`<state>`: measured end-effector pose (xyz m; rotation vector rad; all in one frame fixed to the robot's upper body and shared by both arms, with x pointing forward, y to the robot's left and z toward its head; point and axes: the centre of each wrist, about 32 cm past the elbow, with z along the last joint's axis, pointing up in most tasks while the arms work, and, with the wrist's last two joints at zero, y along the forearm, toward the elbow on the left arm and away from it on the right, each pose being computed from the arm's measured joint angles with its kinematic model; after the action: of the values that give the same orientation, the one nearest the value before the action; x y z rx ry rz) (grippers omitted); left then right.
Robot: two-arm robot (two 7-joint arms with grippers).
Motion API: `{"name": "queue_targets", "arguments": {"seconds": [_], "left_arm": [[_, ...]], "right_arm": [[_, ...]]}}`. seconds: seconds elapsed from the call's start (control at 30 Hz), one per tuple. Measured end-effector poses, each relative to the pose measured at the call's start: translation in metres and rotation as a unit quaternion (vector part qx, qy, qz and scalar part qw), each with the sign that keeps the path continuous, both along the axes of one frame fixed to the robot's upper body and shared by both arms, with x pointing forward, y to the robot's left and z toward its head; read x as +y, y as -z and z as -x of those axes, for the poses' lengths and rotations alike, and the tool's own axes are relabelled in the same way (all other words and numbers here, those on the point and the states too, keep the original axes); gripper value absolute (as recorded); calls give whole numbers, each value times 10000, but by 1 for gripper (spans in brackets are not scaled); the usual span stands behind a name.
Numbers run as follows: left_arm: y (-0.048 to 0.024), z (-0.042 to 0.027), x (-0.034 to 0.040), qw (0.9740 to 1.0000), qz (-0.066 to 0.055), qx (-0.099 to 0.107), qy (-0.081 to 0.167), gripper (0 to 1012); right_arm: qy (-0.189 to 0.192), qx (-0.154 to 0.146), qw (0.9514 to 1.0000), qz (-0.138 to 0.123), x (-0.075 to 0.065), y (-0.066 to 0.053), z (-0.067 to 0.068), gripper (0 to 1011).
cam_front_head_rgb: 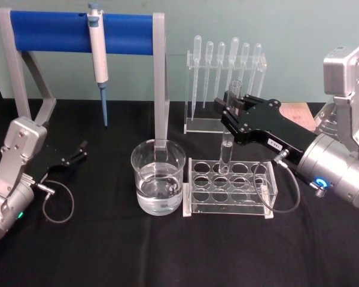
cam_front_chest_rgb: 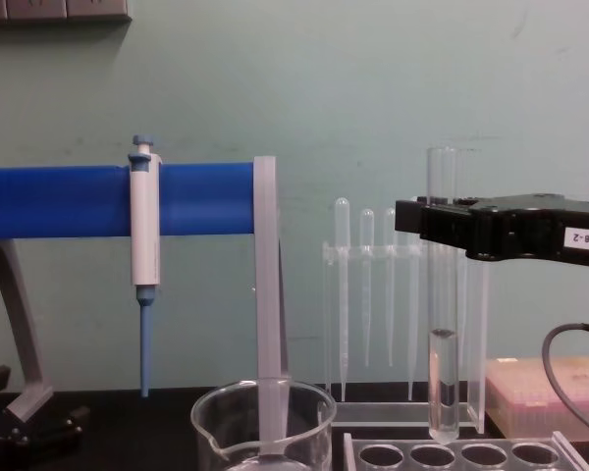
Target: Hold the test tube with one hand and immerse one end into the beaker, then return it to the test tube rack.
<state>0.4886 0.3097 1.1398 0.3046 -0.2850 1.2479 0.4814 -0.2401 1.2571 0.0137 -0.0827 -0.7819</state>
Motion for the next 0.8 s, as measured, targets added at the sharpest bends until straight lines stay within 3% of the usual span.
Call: {"name": "queue_targets", "arguments": {"seconds": [0.47, 0.67, 0.8], "left_arm": [[0, 0, 0, 10000, 0, 0, 0, 1000], [0, 0, 0, 10000, 0, 0, 0, 1000], [0, 0, 0, 10000, 0, -1, 0, 1000]], "right_arm": [[-2, -6, 10000, -4, 4, -4, 0, 224], [-125, -104, 9999, -3, 85, -106, -34, 224], [-331, -207, 9992, -34, 218, -206, -93, 224]]}}
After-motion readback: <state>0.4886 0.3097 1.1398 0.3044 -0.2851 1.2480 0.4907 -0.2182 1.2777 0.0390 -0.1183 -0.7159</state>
